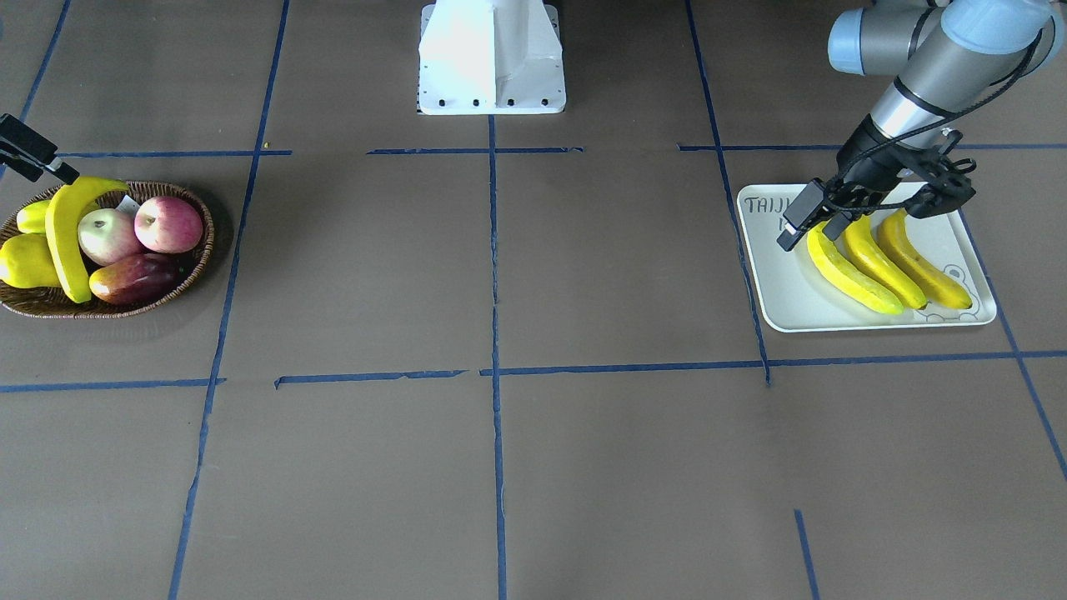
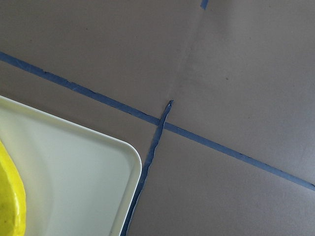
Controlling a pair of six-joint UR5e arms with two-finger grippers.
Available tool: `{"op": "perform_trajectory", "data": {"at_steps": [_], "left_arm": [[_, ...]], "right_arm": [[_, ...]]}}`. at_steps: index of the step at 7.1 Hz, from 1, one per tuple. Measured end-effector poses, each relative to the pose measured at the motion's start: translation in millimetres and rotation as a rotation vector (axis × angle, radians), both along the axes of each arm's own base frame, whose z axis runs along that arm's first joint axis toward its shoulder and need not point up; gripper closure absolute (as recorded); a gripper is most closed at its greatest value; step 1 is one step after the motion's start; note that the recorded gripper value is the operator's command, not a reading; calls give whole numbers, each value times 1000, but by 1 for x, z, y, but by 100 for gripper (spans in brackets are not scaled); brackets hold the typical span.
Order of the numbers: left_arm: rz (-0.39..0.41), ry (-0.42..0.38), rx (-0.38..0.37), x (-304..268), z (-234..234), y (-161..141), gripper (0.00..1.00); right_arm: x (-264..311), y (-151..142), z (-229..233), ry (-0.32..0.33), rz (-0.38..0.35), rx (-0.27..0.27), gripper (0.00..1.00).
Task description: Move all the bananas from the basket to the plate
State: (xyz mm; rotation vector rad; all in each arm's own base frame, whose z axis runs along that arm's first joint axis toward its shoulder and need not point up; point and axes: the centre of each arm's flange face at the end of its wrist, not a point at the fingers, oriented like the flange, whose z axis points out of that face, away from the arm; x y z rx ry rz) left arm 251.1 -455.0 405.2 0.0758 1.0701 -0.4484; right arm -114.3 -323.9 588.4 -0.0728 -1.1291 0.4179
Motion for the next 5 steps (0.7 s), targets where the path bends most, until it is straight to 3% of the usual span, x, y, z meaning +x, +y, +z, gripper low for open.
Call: {"op": "perform_trajectory", "data": {"at_steps": [4,5], "left_arm": [[2,4,4,0,-3,1,0],[2,4,3,0,-3,1,0]], "right_arm": [[-17,1,22,55,-2,0,3],[-24,2,22,59,-15,5,25]]}}
